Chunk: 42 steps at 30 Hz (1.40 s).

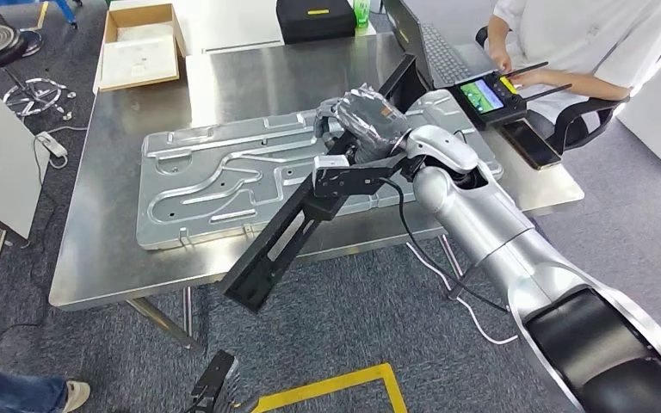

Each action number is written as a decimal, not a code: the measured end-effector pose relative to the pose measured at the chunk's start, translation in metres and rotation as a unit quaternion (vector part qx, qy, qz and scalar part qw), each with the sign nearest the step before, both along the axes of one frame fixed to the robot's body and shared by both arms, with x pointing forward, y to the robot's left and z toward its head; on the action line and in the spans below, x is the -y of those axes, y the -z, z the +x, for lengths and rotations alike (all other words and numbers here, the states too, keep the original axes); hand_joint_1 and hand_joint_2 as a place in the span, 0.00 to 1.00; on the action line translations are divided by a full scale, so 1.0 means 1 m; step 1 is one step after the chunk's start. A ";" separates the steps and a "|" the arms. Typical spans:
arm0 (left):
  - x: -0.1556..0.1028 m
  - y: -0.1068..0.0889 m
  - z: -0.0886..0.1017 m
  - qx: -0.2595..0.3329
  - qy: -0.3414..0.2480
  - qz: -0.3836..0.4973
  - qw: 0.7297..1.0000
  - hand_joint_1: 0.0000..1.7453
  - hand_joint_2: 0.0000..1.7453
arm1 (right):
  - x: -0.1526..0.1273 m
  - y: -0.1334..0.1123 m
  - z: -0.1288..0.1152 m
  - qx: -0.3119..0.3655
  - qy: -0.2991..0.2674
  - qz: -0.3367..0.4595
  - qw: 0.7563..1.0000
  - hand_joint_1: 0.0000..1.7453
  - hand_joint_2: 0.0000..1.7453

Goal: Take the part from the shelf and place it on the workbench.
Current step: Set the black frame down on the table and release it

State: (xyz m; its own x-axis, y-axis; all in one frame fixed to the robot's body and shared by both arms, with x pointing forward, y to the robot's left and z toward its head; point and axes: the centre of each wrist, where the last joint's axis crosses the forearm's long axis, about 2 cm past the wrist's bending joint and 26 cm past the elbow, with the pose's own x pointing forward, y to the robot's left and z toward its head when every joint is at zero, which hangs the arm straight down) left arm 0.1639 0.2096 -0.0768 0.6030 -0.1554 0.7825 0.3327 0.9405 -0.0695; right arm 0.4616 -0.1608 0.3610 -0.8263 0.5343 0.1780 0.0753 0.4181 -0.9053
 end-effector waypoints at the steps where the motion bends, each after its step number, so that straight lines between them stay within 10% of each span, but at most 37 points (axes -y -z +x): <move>1: 0.000 0.000 0.000 0.001 0.000 0.001 1.000 0.00 1.00 | 0.002 0.001 0.000 0.002 0.002 0.000 1.000 1.00 1.00; 42: 0.002 0.000 -0.001 0.010 0.001 0.002 1.000 0.00 1.00 | 0.015 0.019 -0.004 0.044 0.040 -0.002 0.998 1.00 1.00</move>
